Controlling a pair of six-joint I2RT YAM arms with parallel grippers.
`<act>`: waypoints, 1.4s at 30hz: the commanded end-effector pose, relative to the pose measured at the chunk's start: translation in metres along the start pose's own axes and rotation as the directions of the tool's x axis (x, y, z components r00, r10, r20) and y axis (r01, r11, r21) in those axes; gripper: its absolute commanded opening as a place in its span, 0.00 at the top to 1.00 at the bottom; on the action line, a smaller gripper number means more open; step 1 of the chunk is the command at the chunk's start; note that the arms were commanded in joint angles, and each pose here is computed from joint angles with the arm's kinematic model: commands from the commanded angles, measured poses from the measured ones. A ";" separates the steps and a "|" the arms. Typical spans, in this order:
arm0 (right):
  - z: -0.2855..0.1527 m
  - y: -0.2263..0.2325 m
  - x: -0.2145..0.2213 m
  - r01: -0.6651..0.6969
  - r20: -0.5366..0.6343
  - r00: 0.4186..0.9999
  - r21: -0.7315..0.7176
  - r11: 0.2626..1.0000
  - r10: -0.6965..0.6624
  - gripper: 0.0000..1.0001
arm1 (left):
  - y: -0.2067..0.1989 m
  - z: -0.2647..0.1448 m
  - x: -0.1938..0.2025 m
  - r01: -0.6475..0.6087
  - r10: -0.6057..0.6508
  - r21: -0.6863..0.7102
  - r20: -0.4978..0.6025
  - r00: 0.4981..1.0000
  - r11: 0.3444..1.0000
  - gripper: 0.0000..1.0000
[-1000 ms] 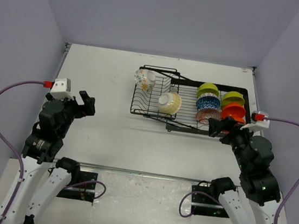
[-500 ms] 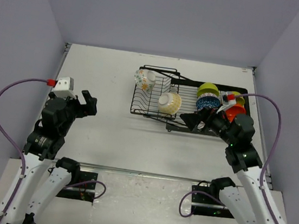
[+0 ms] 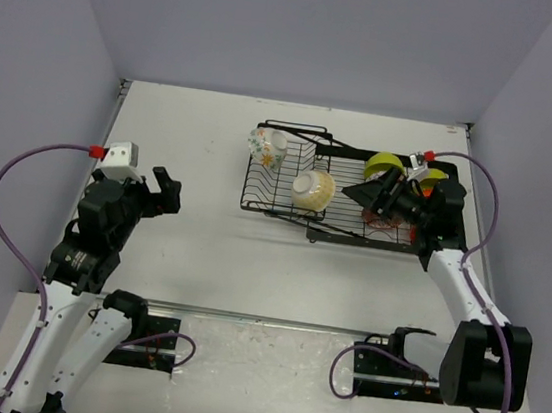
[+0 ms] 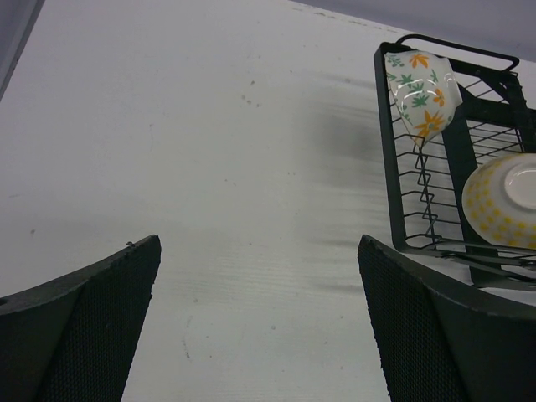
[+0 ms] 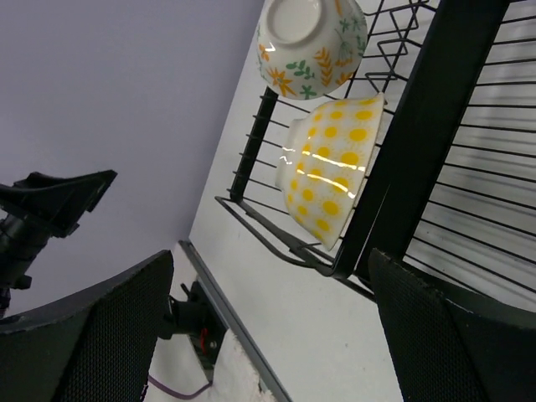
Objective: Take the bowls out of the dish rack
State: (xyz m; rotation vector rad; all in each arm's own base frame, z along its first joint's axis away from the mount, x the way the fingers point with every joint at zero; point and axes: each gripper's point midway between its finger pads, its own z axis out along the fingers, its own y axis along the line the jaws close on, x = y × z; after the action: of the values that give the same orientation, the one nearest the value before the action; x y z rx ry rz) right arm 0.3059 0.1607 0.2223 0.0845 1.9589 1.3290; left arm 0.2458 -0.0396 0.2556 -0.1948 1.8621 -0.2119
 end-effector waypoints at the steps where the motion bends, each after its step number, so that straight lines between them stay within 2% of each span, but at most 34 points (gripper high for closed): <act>1: 0.000 -0.017 -0.004 -0.068 -0.013 0.998 -0.049 0.996 0.068 0.01 | -0.005 0.004 0.002 0.000 0.000 0.024 0.002 1.000 1.000 0.00; 5: 0.007 -0.029 -0.001 -0.122 -0.066 0.991 -0.094 0.988 0.116 0.01 | -0.005 0.005 0.002 0.000 0.000 0.024 0.001 1.000 1.000 0.00; 10: 0.014 -0.033 -0.006 -0.125 -0.084 0.990 -0.110 0.986 0.116 0.01 | -0.006 0.005 0.002 -0.001 0.001 0.026 -0.001 1.000 1.000 0.00; 14: 0.020 -0.039 -0.008 -0.146 -0.100 0.986 -0.101 0.984 0.136 0.07 | -0.007 0.005 0.002 -0.001 0.001 0.030 -0.003 1.000 1.000 0.00; 20: 0.036 -0.044 -0.004 -0.143 -0.119 0.984 -0.059 0.988 0.135 0.11 | -0.007 0.005 0.002 -0.002 0.002 0.034 -0.001 1.000 0.999 0.00; 24: 0.053 -0.030 0.007 -0.129 -0.173 0.978 -0.083 0.988 0.113 0.12 | -0.009 0.005 0.002 -0.003 0.003 0.042 -0.003 1.000 0.999 0.00; 32: 0.066 -0.040 0.014 -0.161 -0.195 0.970 -0.086 0.983 0.142 0.17 | -0.010 0.005 0.002 -0.004 0.004 0.046 -0.003 1.000 0.999 0.00; 42: 0.064 -0.031 0.015 -0.154 -0.195 0.973 -0.156 0.976 0.122 0.20 | -0.009 0.005 0.002 -0.004 0.004 0.045 -0.002 1.000 0.999 0.00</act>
State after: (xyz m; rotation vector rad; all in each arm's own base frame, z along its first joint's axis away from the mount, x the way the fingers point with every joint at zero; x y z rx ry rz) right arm 0.3461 0.2009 0.1653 0.0819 2.0745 1.6213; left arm 0.2465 -0.0449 0.2465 -0.1750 1.8906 -0.2270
